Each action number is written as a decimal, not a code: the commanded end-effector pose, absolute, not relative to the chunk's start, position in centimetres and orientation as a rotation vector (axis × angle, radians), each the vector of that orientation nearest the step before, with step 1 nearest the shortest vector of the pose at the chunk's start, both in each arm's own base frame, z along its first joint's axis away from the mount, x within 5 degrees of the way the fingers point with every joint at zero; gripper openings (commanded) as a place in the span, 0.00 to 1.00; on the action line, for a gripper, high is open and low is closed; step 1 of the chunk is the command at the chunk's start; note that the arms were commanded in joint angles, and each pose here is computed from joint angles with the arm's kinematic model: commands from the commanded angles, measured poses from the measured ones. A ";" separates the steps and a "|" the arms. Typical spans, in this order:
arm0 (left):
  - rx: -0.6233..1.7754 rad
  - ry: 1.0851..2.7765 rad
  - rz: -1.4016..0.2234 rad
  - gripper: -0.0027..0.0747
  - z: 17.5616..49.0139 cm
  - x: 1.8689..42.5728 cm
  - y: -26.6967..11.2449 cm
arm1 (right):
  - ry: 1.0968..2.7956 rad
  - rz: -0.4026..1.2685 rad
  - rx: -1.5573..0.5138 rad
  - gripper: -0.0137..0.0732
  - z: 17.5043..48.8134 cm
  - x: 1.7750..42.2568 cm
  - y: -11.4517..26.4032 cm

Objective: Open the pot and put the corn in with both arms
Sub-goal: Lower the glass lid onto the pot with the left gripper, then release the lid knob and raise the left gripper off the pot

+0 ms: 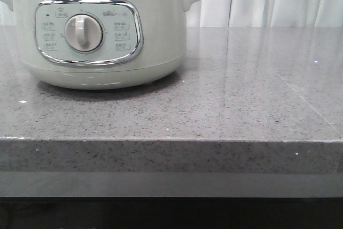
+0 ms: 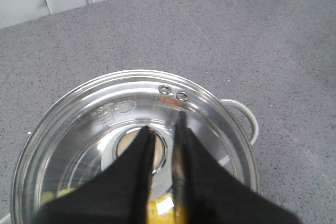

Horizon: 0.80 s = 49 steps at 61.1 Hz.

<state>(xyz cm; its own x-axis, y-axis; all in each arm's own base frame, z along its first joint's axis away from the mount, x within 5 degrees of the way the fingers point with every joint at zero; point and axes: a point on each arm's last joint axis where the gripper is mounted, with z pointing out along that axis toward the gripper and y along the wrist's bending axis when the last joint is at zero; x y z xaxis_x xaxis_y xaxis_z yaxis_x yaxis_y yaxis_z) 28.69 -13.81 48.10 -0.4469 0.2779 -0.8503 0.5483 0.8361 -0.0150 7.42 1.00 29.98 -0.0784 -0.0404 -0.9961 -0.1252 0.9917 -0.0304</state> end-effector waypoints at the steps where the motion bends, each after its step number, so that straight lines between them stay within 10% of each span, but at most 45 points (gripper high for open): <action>1: 0.562 1.913 -0.390 0.01 50.5 26.2 -12.9 | 1.553 0.049 -0.109 0.09 31.5 7.4 0.8; 49: 0.354 1.553 -0.377 0.01 36.3 7.9 -4.0 | 1.551 0.049 -0.109 0.09 31.5 7.4 0.8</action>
<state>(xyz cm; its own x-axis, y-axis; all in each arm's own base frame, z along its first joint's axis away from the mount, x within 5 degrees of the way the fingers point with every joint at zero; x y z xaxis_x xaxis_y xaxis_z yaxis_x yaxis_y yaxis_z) 9.14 -4.63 36.05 -0.1274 0.0644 -0.9898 0.4593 0.8883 -0.0014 7.42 1.00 29.98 -0.0784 -0.0404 -0.9961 -0.1252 0.9917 -0.0304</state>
